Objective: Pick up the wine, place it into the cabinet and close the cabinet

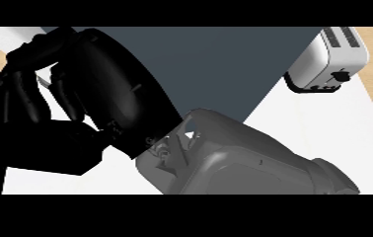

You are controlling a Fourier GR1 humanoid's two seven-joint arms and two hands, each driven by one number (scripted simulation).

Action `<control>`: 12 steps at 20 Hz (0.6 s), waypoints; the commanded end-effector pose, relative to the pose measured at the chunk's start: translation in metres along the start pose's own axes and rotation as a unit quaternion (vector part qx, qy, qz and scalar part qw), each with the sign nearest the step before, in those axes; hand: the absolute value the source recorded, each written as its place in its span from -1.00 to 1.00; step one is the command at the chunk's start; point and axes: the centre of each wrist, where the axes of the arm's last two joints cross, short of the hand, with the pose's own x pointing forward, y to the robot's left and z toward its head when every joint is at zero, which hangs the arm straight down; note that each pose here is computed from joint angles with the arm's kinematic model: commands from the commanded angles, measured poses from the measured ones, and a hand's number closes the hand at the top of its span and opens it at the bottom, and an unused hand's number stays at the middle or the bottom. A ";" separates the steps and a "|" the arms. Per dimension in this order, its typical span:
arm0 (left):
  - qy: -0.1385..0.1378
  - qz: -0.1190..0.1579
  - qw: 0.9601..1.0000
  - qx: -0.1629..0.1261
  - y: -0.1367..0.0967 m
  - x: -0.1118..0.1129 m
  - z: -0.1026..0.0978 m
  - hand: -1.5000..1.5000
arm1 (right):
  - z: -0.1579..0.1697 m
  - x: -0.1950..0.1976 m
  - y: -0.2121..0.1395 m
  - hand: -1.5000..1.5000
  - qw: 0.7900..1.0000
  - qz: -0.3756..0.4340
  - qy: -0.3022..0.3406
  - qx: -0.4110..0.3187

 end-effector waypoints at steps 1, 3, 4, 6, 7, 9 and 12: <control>-0.005 -0.010 1.000 0.008 0.006 -0.009 0.004 -1.00 | -0.030 -0.012 -0.028 1.00 0.999 0.029 0.004 -0.017; -0.006 -0.008 1.000 0.017 0.012 -0.008 -0.003 -1.00 | -0.040 -0.019 -0.031 1.00 0.999 0.017 0.014 -0.025; 0.001 -0.002 1.000 0.007 -0.002 -0.014 -0.003 -1.00 | -0.040 -0.031 -0.045 1.00 0.999 0.014 0.011 -0.034; 0.000 -0.003 1.000 0.000 -0.002 0.001 -0.003 -1.00 | -0.055 -0.038 -0.062 1.00 0.999 0.014 0.024 -0.039; -0.005 -0.002 1.000 0.002 -0.014 0.013 -0.011 -1.00 | -0.048 -0.043 -0.046 1.00 0.999 0.016 0.022 -0.039; -0.010 -0.008 1.000 -0.007 -0.008 0.009 -0.015 -1.00 | -0.069 -0.044 -0.065 1.00 0.998 0.013 0.034 -0.045; -0.001 -0.011 1.000 -0.007 -0.003 -0.001 -0.014 -1.00 | -0.064 -0.053 -0.083 1.00 0.998 0.021 0.030 -0.056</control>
